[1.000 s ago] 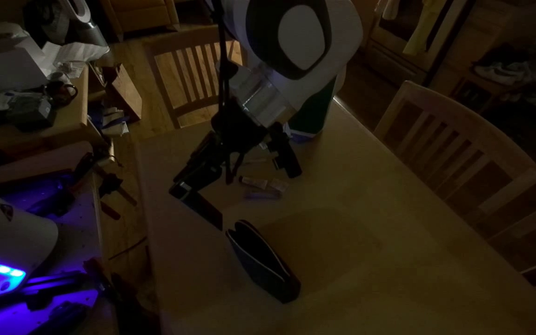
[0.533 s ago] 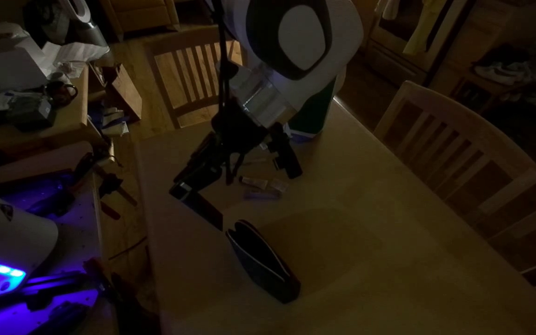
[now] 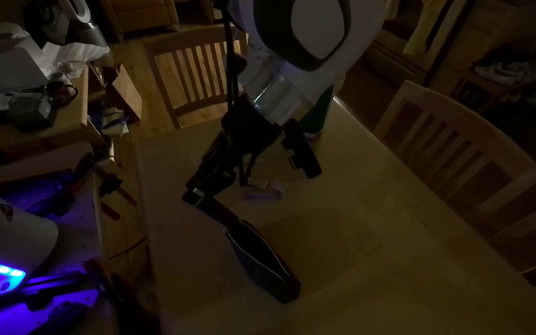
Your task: Put the tube in the bag
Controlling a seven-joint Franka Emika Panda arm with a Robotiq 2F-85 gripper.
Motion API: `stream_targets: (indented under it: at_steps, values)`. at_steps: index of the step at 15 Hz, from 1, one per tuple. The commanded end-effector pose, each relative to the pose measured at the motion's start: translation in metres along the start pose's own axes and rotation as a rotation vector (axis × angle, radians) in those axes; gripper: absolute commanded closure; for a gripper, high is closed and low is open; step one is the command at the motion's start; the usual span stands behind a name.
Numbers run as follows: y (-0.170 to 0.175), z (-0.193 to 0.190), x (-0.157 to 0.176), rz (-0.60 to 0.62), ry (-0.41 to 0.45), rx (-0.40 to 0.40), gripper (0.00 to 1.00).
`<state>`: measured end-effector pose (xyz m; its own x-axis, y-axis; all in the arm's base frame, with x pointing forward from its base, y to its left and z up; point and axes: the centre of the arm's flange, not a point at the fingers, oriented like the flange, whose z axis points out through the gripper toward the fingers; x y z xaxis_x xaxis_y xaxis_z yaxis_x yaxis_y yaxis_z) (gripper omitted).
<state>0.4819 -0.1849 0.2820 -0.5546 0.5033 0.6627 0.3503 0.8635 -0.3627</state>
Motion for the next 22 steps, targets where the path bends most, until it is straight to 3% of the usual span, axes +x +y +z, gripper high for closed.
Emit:
stream_targets:
  at_steps: [1,5,10,13,17,22]
  values:
    - [-0.024,0.004,-0.023,-0.139,-0.008,-0.05,0.92]
    - [-0.03,0.019,-0.037,-0.255,0.062,-0.083,0.92]
    - [-0.037,0.041,-0.049,-0.318,0.198,-0.026,0.92]
    - [-0.035,0.05,-0.064,-0.32,0.146,0.042,0.92]
    - [-0.028,0.055,-0.073,-0.323,0.072,0.068,0.92]
    - [-0.021,0.062,-0.076,-0.361,0.11,0.042,0.92]
